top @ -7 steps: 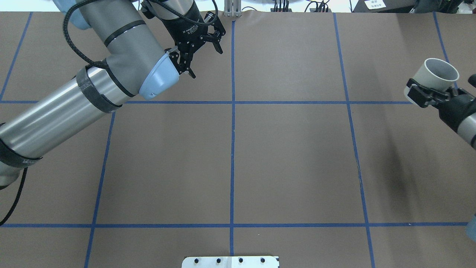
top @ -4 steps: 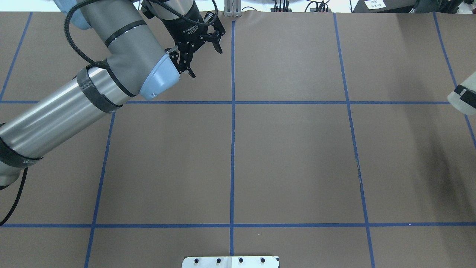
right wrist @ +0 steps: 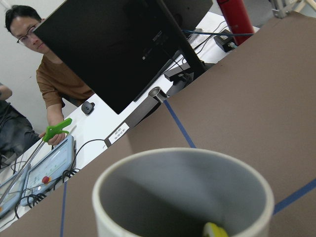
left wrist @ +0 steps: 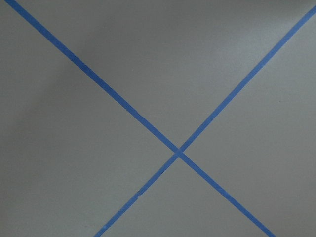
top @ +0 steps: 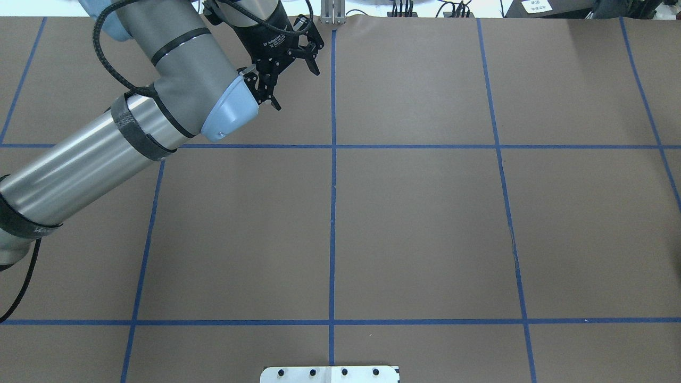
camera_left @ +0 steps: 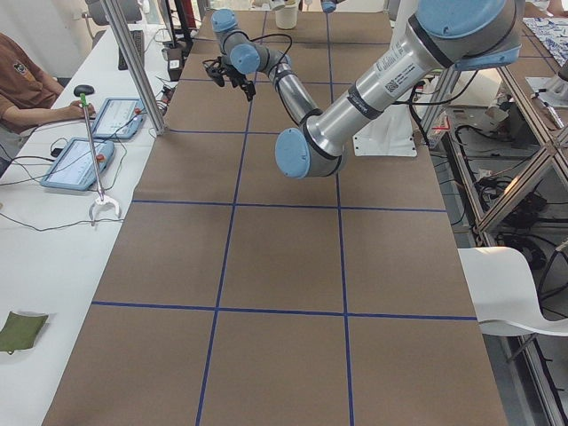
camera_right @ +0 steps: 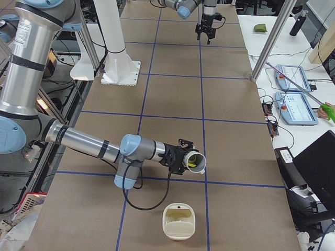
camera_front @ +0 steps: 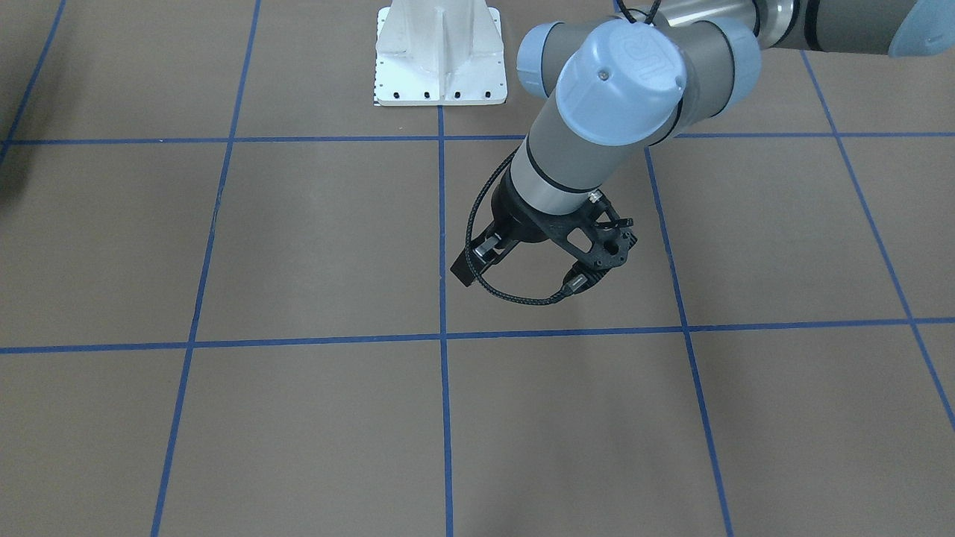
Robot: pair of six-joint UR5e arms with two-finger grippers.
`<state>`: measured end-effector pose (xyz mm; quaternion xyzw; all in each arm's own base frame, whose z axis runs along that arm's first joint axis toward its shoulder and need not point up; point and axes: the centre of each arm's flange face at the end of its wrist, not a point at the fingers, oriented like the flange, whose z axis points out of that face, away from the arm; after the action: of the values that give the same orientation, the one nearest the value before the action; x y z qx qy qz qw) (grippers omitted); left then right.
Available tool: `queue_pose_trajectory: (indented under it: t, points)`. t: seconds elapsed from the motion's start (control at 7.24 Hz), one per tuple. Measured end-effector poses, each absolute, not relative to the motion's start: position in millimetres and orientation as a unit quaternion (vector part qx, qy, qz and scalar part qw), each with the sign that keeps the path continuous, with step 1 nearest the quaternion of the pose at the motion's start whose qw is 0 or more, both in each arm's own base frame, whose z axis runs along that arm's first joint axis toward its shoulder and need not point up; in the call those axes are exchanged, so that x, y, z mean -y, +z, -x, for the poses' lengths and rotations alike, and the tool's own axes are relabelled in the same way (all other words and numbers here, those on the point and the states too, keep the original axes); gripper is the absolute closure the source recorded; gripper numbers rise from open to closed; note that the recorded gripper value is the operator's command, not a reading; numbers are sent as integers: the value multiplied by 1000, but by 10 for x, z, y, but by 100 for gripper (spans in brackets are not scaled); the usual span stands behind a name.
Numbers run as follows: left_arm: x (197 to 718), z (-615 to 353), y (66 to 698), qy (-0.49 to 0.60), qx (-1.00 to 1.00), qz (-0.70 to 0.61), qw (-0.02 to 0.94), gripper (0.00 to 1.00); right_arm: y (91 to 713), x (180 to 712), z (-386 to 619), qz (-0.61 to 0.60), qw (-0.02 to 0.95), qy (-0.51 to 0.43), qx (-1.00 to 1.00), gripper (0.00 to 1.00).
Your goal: Left arm hands cup to right arm to dump lemon
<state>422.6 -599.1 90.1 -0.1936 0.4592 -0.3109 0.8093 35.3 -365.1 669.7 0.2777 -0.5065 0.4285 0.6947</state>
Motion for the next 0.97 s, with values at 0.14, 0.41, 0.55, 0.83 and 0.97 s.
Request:
queue_pose_trajectory:
  t: [0.14,0.41,0.55,0.83,0.97]
  points:
    - [5993,-4222,898,-311,-459,193,809,0,6789,3573,-455,-250,671,461,524,98]
    - [6007,-4204,896,-312,-460,192,809,0,7060,3394,-562,-208,636,504,545,98]
    - [6019,-4186,896,-313,-460,191,808,0,7158,3342,-586,-196,628,517,548,98]
    - [6040,-4153,888,-315,-461,189,808,0,7300,3276,-649,-167,620,532,553,98]
    - [6052,-4135,889,-316,-461,189,807,0,7350,3281,-691,-141,607,546,560,98]
